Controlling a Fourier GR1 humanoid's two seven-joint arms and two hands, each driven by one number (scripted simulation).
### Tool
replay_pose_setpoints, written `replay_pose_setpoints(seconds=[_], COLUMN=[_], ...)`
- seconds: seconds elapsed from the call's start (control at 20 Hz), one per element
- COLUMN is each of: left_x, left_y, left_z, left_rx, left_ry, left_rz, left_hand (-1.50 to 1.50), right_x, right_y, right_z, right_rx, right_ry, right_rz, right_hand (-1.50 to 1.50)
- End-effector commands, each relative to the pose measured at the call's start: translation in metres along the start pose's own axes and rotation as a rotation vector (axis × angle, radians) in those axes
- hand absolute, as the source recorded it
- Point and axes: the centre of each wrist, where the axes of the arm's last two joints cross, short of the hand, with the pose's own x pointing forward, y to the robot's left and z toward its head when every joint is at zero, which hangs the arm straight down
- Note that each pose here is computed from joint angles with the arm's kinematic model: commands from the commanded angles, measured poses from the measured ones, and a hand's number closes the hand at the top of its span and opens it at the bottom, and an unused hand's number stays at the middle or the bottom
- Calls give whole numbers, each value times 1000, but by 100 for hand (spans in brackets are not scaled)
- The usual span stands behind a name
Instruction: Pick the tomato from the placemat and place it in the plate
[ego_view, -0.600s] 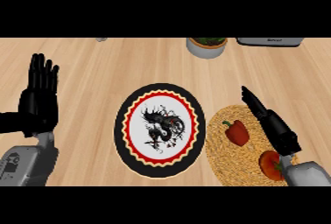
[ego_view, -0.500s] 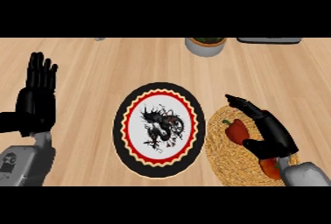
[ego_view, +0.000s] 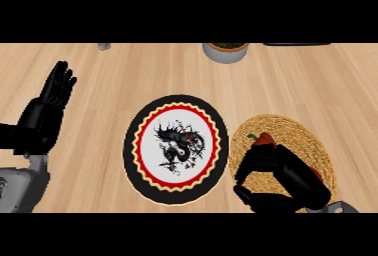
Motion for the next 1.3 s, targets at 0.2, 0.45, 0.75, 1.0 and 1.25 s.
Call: replay_pose_setpoints(seconds=[0.2, 0.45, 0.75, 1.0, 1.25], left_x=[13, 17, 22, 25, 30], left_y=[7, -3, 0, 4, -1], left_z=[-7, -6, 4, 2, -2], left_rx=[-72, -75, -73, -59, -56], left_ry=[8, 7, 20, 14, 6], left_rz=[-19, -25, -34, -27, -28], left_hand=[0, 0, 0, 0, 0], right_x=[-10, -6, 31, 48, 77], right_y=[73, 12, -42, -85, -99], right_z=[71, 106, 122, 135, 129], right_rx=[-268, -310, -205, -51, 168], right_ry=[-170, -273, -57, 205, 426], right_rz=[-262, -170, 160, 405, 520], right_hand=[-150, -150, -150, -150, -150])
